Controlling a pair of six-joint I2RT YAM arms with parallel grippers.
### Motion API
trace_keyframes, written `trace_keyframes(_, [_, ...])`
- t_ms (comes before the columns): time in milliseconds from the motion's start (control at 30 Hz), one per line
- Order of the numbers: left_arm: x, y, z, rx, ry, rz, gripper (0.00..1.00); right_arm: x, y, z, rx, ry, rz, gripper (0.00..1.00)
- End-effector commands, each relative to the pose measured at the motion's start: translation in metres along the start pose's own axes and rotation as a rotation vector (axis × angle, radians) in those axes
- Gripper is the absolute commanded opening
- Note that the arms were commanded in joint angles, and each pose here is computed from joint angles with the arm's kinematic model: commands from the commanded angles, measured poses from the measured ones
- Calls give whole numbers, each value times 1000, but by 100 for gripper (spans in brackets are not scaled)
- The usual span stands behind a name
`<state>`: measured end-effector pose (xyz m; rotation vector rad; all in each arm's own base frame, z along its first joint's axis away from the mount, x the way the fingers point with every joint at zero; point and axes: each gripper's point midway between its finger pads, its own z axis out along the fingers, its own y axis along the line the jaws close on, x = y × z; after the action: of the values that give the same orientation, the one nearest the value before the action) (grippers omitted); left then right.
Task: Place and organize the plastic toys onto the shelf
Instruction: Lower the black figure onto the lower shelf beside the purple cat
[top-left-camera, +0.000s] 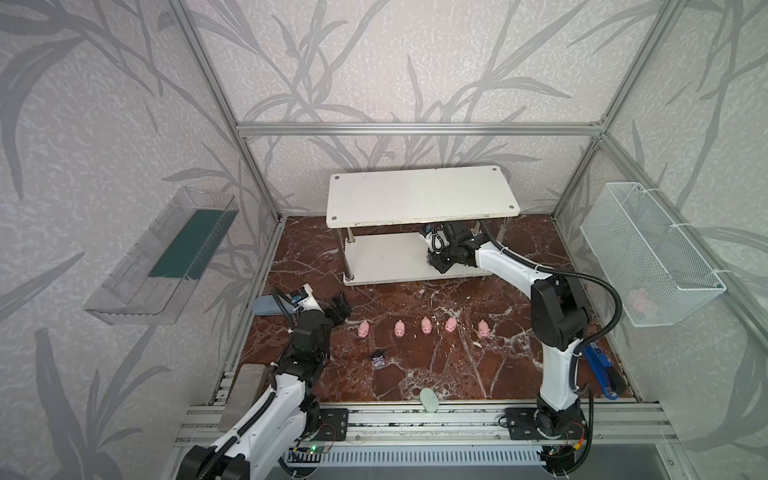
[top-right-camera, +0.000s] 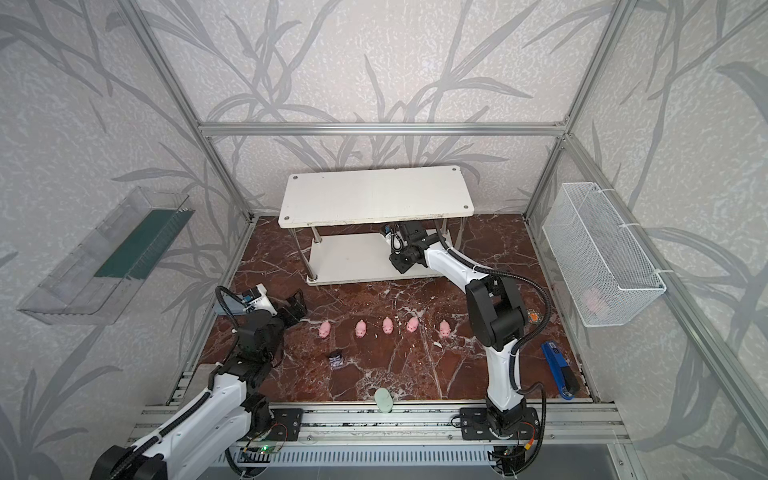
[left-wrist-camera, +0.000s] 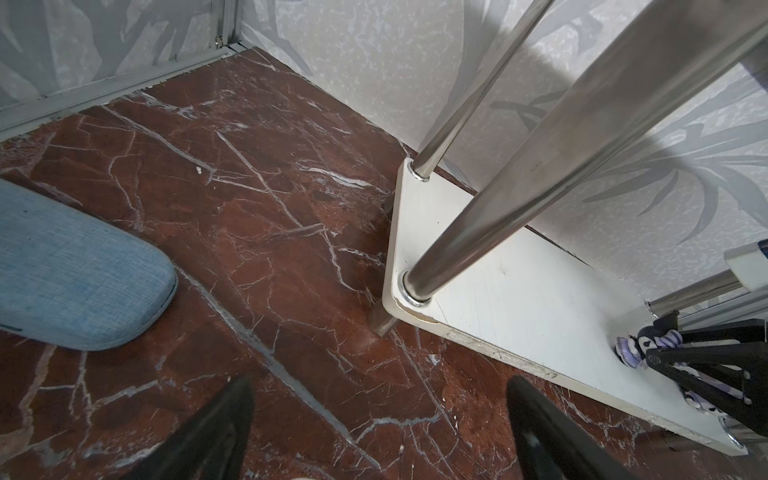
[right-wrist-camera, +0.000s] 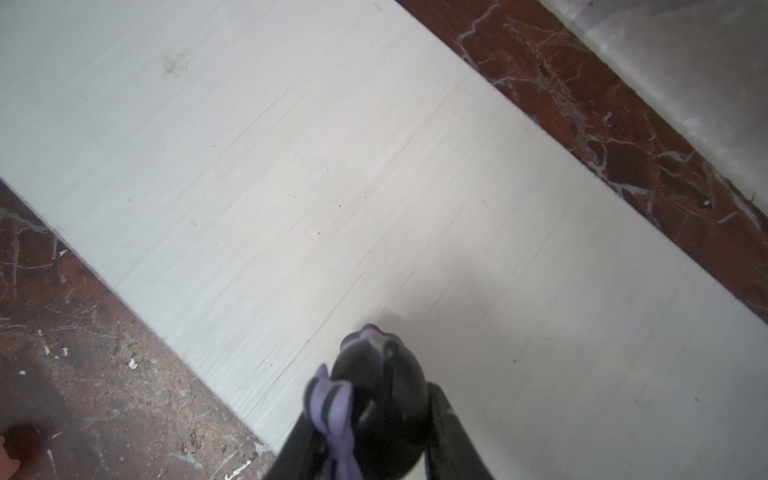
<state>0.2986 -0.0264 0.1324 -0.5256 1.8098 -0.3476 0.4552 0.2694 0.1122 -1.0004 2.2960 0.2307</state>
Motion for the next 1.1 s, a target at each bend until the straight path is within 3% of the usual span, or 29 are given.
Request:
trace_keyframes(0, [-1,2,0,-6,-14,-13,93,9,7,-2,-25,26,7,35])
trace_keyframes(1067, [1,4,0,-13,-12,-18,93,-5,-2,-26,32,-34,2,53])
